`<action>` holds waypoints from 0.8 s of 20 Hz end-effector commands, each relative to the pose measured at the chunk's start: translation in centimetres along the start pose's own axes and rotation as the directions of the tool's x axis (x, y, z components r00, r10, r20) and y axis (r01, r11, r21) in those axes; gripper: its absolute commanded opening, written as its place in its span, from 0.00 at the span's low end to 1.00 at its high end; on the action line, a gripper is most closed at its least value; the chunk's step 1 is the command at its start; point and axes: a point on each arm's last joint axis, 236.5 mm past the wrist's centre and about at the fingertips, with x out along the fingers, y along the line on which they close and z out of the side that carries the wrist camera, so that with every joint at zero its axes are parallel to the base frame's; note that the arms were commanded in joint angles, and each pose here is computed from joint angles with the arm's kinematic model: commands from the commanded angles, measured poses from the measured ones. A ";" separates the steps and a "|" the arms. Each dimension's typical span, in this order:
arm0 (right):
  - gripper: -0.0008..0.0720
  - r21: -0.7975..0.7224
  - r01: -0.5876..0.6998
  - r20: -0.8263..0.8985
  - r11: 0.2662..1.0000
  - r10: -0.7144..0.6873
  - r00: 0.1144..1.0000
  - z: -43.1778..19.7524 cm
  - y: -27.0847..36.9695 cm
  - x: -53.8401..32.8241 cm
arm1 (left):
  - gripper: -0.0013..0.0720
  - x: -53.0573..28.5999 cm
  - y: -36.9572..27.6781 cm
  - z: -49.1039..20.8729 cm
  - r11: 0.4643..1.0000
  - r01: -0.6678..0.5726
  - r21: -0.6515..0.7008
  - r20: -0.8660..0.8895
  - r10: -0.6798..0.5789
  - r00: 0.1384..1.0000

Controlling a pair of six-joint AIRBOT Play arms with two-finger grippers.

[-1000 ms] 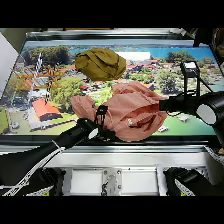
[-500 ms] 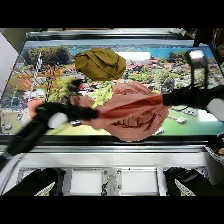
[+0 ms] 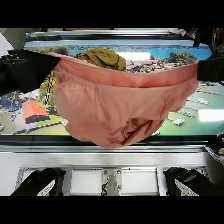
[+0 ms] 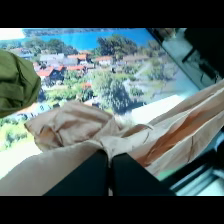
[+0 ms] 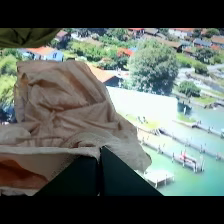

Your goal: Fold the clothes and pants, and hang the long-sleeved shirts on hangers.

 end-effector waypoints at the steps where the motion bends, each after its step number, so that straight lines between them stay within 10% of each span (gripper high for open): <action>1: 0.02 -0.013 -0.011 -0.180 1.000 0.009 0.984 -3.8 0.4 0.1 | 0.03 1.9 2.0 -4.9 0.995 -0.068 0.068 -0.264 0.083 0.961; 8: 0.03 -0.049 -0.010 -0.547 0.999 -0.018 0.837 -16.7 2.5 6.3 | 0.03 11.2 10.9 -23.7 0.972 -0.233 -0.033 -0.683 0.148 0.715; 16: 0.03 -0.025 -0.013 -0.474 1.000 0.000 0.880 -14.7 3.7 10.5 | 0.03 12.2 13.1 -27.5 0.965 -0.262 -0.029 -0.744 0.154 0.650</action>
